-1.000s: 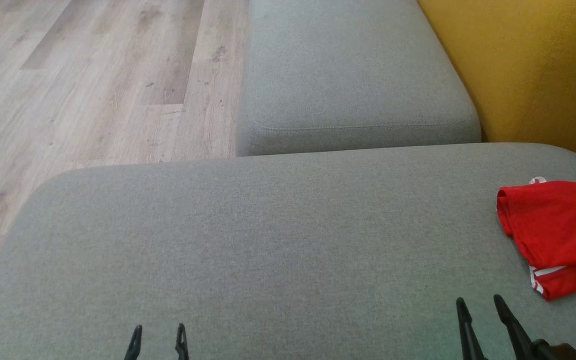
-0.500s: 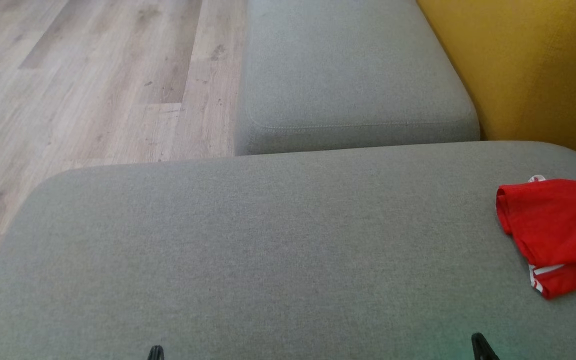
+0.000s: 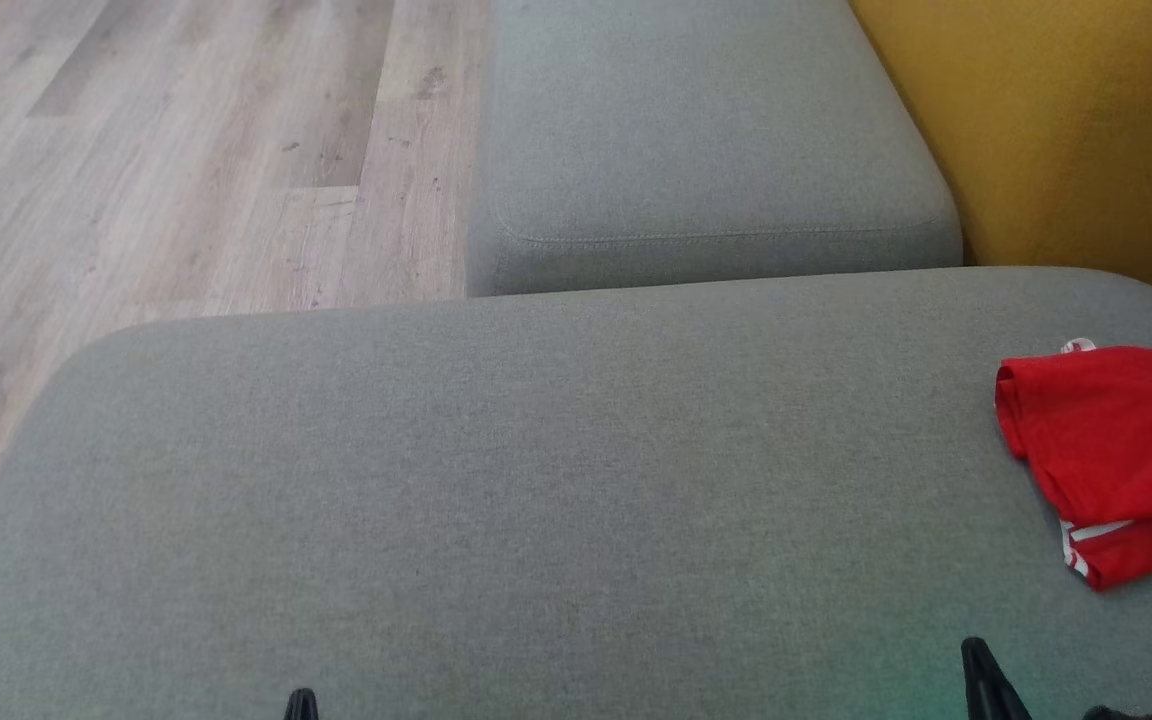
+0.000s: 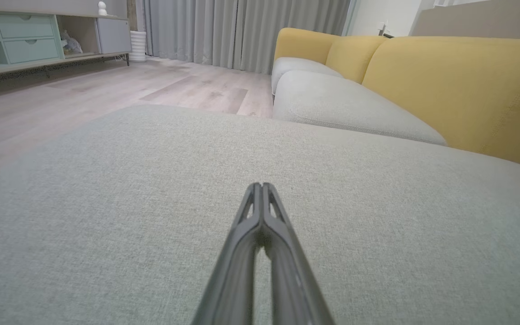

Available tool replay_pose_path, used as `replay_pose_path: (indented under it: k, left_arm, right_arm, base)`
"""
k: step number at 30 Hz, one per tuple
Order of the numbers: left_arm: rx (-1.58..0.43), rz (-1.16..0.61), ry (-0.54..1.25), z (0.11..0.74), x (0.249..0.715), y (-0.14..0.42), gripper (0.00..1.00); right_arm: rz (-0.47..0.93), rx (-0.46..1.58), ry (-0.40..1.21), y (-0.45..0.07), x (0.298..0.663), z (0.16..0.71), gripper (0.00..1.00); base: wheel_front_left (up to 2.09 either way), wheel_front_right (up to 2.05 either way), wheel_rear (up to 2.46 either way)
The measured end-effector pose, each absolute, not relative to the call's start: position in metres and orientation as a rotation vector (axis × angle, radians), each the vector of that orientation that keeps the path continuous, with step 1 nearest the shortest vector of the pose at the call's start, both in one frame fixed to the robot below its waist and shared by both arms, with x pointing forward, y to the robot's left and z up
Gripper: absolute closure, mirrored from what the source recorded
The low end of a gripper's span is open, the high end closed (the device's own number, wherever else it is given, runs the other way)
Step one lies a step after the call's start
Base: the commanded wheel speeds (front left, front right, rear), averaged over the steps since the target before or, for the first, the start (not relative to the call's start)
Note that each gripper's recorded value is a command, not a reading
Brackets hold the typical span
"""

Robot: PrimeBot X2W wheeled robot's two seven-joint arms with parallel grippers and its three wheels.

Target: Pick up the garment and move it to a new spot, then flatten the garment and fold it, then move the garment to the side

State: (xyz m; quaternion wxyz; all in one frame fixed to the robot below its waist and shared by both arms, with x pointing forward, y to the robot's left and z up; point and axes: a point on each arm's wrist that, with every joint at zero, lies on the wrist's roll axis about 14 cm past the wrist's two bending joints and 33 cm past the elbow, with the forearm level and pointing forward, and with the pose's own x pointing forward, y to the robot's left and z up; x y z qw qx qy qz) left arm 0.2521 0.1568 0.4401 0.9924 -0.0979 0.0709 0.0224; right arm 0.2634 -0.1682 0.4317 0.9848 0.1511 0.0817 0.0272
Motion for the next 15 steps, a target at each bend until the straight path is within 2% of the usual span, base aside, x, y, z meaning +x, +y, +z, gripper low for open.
replay_pose_path:
  k: [15]
  left_arm:
    - [-0.384, 0.075, 0.173, 0.439, 0.268, 0.163, 1.00]
  right_arm:
    - [-0.001, 0.471, 0.166, -0.177, 0.278, 0.436, 1.00]
  base:
    - [0.00, 0.00, 0.00]
